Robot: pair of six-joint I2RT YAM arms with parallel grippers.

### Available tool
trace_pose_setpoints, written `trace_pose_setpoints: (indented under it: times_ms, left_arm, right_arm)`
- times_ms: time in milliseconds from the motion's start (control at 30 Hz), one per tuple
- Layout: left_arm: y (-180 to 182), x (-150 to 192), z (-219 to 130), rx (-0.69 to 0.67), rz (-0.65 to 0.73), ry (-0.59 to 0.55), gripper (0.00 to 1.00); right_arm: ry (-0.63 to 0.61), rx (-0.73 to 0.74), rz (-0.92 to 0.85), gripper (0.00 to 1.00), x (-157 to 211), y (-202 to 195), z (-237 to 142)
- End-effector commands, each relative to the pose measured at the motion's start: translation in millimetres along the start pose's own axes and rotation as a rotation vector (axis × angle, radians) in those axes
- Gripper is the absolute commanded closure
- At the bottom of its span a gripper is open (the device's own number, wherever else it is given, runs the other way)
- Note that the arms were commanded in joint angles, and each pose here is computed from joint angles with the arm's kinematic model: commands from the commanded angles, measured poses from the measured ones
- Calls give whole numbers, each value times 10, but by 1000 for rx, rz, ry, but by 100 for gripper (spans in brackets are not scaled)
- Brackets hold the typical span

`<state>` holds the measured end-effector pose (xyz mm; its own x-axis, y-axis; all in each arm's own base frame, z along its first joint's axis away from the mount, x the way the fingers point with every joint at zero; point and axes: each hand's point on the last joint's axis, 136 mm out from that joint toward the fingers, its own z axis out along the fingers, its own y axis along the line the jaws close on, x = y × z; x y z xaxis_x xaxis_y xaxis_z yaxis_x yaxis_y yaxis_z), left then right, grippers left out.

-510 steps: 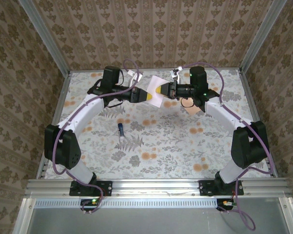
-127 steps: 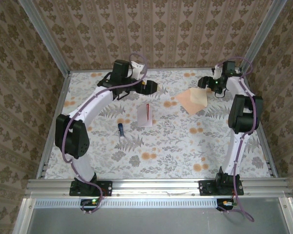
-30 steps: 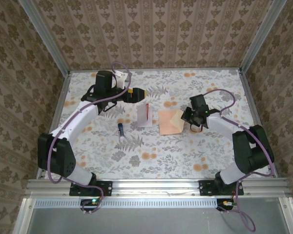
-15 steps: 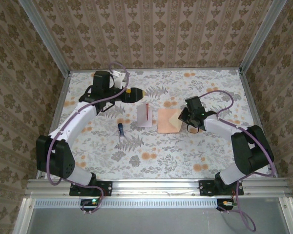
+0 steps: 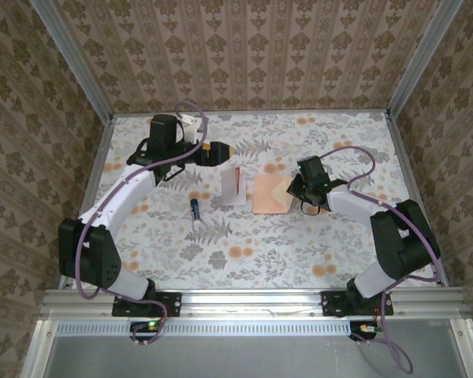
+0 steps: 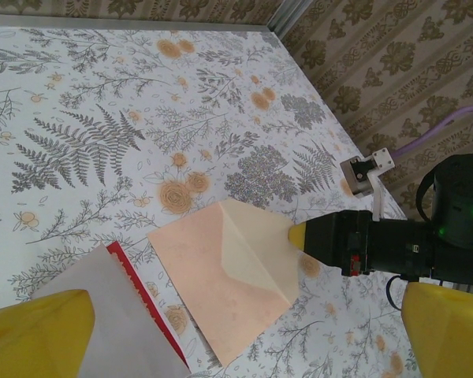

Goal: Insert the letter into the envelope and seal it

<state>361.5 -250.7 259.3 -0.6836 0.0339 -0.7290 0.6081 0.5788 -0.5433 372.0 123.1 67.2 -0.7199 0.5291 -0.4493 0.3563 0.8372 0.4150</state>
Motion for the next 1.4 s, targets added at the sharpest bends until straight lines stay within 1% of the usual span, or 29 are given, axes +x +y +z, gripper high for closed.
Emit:
trace_pose_setpoints:
  times_ms: [0,100,400,467,533,600,667,800,833,867,933,1000,1067,1200,1367]
  left_arm:
    - [-37,-58,-59,18,20,-24,0]
    - [-37,-64,-62,18,18,-26,0]
    - [-34,-67,-72,16,18,-28,0]
    - [-40,-78,-78,15,21,-30,0]
    - [-37,-79,-83,13,23,-31,0]
    - [-38,-82,-87,13,23,-31,0]
    - [-28,-84,-94,9,21,-32,0]
    - [-8,-116,-139,-4,22,-40,0]
    - [15,-123,-147,-11,18,-42,0]
    - [44,-136,-165,-21,12,-46,0]
    - [132,-159,-204,-52,-12,-52,0]
    - [317,-195,-276,-127,-50,-75,0]
    - [529,-208,-383,-215,-99,-100,0]
    - [948,-154,-656,-391,-204,-142,0]
    - [1231,-53,-996,-488,-310,-211,0]
  right_arm:
    - [-39,33,-9,96,-88,-5,-12]
    - [-46,37,-18,93,-120,7,-34]
    - [-60,48,-31,80,-175,20,-75]
    - [-65,51,-32,72,-190,19,-94]
    - [-71,48,-36,70,-203,29,-114]
    - [-78,50,-37,65,-224,30,-144]
    - [-92,49,-40,53,-261,39,-200]
    - [-116,37,-72,22,-389,141,-380]
    - [-113,34,-89,16,-429,193,-434]
    - [-105,26,-108,12,-463,258,-487]
    - [-84,3,-137,9,-524,400,-571]
    - [-56,-48,-146,7,-550,574,-622]
    - [-11,-130,-150,7,-543,811,-638]
    - [105,-226,-167,8,-360,1195,-528]
    - [197,-253,-216,8,-31,1543,-285]
